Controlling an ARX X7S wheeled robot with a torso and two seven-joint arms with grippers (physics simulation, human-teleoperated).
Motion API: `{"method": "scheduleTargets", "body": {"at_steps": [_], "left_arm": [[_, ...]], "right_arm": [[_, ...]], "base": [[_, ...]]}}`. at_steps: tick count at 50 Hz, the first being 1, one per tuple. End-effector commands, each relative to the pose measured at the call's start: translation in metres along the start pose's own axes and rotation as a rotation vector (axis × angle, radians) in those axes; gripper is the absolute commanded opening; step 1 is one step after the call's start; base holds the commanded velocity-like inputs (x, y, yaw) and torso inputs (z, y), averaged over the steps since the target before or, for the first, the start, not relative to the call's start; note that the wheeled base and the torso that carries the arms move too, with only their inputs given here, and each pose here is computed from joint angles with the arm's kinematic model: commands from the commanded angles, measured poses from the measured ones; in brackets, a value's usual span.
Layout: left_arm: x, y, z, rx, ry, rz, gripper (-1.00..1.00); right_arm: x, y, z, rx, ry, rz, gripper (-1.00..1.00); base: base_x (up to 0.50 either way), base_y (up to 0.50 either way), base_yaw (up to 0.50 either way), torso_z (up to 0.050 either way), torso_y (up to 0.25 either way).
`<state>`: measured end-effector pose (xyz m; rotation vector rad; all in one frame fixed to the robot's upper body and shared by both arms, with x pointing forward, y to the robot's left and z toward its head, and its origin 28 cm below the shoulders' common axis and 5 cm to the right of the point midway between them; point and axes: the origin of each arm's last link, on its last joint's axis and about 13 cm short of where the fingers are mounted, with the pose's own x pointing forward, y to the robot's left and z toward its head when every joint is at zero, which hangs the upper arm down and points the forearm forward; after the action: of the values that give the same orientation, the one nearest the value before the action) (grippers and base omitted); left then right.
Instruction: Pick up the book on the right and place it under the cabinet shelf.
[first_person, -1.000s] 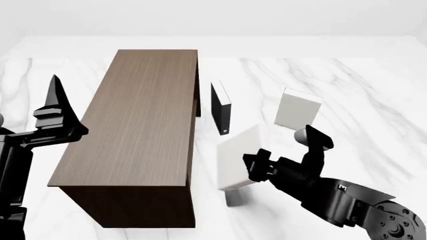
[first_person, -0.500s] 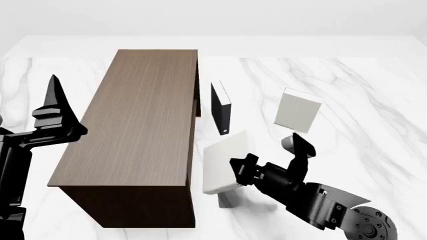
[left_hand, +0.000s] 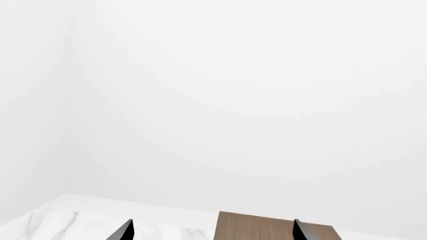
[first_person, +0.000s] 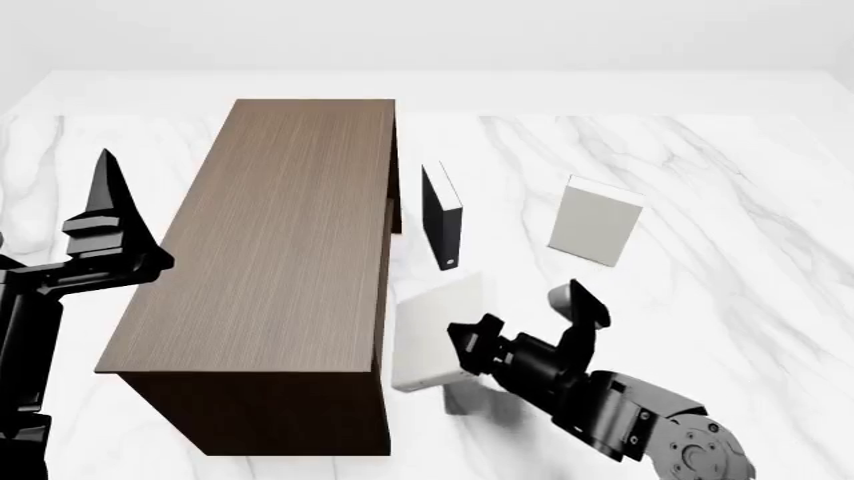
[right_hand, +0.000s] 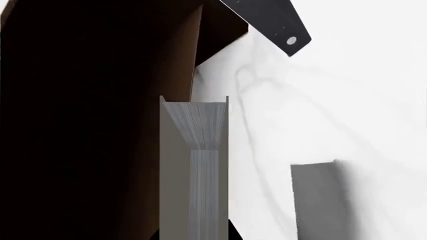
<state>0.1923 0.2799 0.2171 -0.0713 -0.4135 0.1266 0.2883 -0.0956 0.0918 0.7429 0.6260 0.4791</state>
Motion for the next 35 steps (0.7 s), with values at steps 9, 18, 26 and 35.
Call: {"method": "scheduleTargets", "body": {"at_steps": [9, 18, 26, 35], "left_arm": [[0.0, 0.0, 0.0, 0.0, 0.001, -0.001, 1.0], [0.0, 0.0, 0.0, -0.001, 0.001, 0.0, 1.0], [0.0, 0.0, 0.0, -0.002, 0.0, 0.0, 1.0], [0.0, 0.0, 0.0, -0.001, 0.0, 0.0, 1.0]], "right_arm": [[0.015, -0.005, -0.002, 0.06, -0.007, 0.068, -1.0], [0.023, -0.007, -0.006, 0.066, 0.01, 0.078, -1.0], [0.029, -0.01, -0.011, 0.067, 0.02, 0.074, -1.0], [0.033, -0.016, -0.017, 0.066, 0.029, 0.059, -1.0]], "base": [[0.0, 0.0, 0.0, 0.0, 0.001], [0.0, 0.0, 0.0, 0.0, 0.002], [0.0, 0.0, 0.0, 0.0, 0.0], [0.0, 0.0, 0.0, 0.0, 0.001]]}}
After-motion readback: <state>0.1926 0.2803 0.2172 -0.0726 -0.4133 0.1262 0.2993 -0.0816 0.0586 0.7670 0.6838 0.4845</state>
